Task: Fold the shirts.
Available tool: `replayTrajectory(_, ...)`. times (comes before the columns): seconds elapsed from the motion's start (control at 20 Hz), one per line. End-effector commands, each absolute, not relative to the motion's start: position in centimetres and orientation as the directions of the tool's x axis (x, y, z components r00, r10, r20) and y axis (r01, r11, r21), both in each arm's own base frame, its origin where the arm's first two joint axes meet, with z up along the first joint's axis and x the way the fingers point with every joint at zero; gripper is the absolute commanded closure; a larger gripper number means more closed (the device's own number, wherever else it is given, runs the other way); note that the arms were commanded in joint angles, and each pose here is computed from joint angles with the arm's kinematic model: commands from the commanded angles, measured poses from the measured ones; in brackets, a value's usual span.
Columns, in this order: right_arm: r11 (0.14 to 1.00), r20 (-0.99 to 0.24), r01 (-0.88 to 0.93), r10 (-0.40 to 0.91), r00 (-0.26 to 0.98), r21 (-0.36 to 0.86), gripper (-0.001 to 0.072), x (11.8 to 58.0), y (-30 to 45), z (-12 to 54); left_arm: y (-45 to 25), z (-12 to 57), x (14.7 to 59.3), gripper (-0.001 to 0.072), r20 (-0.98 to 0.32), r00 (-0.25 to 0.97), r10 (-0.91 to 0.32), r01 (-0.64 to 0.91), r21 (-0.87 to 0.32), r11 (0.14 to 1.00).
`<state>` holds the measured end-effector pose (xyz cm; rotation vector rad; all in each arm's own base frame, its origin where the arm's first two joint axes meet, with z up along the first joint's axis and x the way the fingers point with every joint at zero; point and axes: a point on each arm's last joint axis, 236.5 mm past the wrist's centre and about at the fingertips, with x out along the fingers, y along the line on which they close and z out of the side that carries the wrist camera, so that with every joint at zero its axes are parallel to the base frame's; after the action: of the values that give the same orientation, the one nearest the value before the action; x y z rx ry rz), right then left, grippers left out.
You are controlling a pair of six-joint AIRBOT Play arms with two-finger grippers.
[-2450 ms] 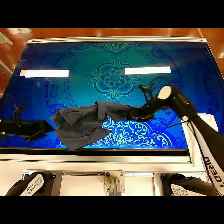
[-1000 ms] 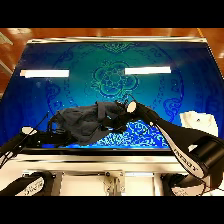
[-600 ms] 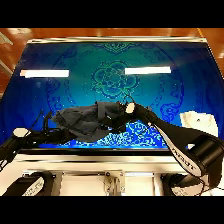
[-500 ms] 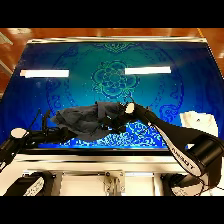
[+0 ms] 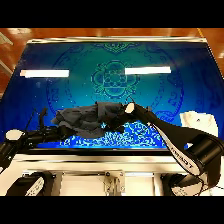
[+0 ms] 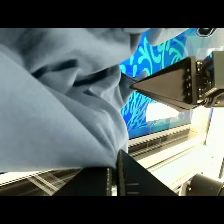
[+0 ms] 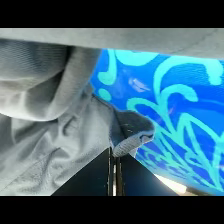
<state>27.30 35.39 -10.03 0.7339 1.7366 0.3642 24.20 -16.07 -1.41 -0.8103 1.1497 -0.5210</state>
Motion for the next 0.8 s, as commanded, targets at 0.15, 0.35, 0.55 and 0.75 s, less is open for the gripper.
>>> replayTrajectory(0.15, 0.706, -0.706, -0.012, 0.707, -0.037, 0.708, 0.0661, 28.9, 35.9, -3.6, -15.9, 4.7, 27.1, 0.0669, -0.523, 0.45, -0.724, 0.151, -0.754, 0.639)
replayTrajectory(0.35, 0.598, -0.531, -0.38, 0.801, 0.275, 0.706, 0.0661, 34.3, 33.9, 13.6, -15.6, 22.3, 30.5, 0.0668, -0.299, 0.638, -0.71, 0.459, -0.592, 0.662)
replayTrajectory(0.55, 0.452, -0.075, -0.602, 0.835, 0.545, 0.658, 0.0661, 33.2, 28.7, 39.1, -15.2, 44.2, 26.3, 0.0669, 0.073, 0.737, -0.671, 0.66, -0.289, 0.694)
replayTrajectory(0.75, 0.399, 0.238, -0.797, 0.808, 0.539, 0.453, 0.0661, 24.4, 24.1, 54.7, -14.2, 57.0, 19.0, 0.0668, 0.371, 0.702, -0.608, 0.697, -0.179, 0.694)
